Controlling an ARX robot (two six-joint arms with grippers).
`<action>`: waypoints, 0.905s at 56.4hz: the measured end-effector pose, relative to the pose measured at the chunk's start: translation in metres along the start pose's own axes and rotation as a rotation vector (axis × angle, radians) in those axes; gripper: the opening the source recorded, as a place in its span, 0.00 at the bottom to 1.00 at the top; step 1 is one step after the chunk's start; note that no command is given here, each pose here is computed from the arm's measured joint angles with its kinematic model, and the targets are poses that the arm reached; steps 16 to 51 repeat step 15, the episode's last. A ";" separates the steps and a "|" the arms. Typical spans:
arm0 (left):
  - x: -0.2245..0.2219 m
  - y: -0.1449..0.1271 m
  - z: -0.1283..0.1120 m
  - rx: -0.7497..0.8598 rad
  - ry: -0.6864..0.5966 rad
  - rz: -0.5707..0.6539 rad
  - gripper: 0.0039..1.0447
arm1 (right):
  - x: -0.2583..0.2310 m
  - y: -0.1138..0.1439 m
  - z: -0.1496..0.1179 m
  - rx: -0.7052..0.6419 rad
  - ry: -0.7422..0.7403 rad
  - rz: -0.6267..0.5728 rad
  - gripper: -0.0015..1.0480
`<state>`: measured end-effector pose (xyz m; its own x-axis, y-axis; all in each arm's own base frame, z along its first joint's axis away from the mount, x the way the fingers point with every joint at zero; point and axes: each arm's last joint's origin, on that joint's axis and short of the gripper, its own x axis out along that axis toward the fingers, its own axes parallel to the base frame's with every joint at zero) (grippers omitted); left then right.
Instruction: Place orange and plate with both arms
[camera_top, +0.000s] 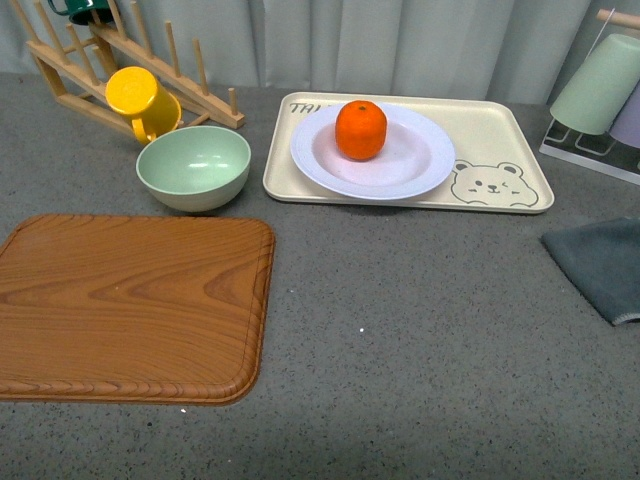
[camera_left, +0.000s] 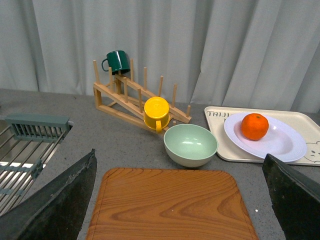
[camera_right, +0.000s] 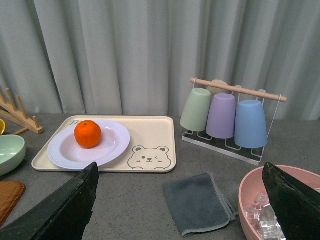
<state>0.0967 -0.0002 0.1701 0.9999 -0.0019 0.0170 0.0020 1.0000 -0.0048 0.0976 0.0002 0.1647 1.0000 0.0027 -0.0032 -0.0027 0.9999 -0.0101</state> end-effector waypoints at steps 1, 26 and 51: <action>0.000 0.000 0.000 0.000 0.000 0.000 0.94 | 0.000 0.000 0.000 0.000 0.000 0.000 0.91; 0.000 0.000 0.000 0.000 0.000 0.000 0.94 | 0.000 0.000 0.000 0.000 0.000 0.000 0.91; 0.000 0.000 0.000 0.000 0.000 0.000 0.94 | 0.000 0.000 0.000 0.000 0.000 0.000 0.91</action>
